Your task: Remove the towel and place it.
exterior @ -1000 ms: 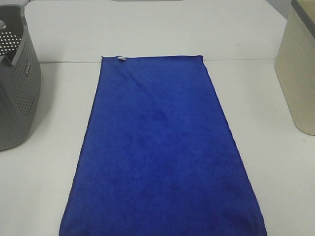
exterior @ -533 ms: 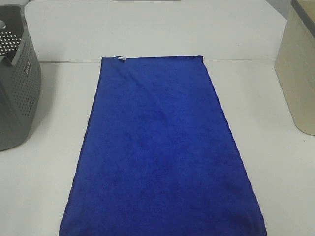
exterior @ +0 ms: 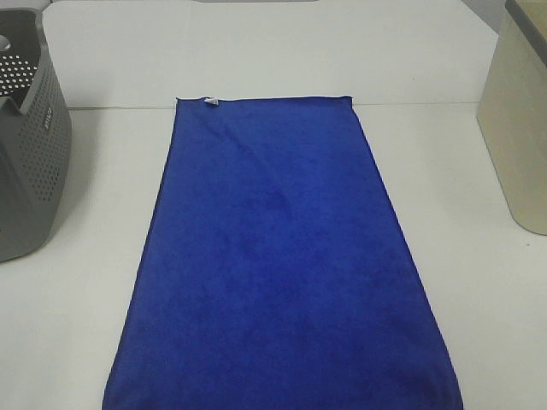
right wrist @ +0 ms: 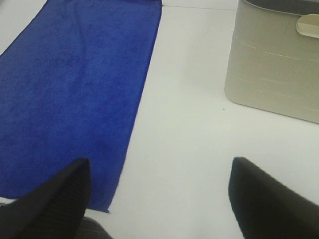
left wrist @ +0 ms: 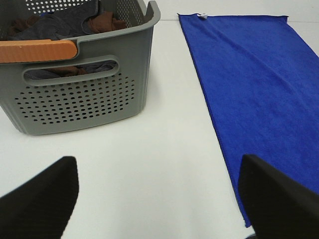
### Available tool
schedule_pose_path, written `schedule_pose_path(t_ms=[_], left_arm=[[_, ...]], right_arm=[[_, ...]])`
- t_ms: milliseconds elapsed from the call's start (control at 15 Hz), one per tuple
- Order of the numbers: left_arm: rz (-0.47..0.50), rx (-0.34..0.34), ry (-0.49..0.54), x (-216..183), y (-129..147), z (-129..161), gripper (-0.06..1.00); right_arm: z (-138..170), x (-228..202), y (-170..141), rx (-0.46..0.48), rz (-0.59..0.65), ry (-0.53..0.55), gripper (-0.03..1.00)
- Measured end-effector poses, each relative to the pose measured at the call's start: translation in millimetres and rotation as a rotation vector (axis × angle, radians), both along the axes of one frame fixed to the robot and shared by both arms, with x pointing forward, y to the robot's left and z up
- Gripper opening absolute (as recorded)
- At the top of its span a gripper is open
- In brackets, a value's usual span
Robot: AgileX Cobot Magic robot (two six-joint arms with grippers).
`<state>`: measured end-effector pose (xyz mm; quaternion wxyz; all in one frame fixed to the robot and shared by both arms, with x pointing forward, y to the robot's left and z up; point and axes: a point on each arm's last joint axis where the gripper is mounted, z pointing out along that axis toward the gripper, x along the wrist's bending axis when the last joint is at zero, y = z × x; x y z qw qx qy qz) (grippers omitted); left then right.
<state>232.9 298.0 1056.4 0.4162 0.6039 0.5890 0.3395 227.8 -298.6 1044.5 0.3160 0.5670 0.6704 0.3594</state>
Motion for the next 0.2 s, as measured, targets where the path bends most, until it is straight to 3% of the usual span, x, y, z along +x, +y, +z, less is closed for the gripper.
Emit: schedule_pose_path(t_ms=[200], left_arm=[[0.000, 0.000, 0.000, 0.0, 0.0, 0.0, 0.80]], right_arm=[[0.0, 0.0, 0.0, 0.000, 0.000, 0.000, 0.75]])
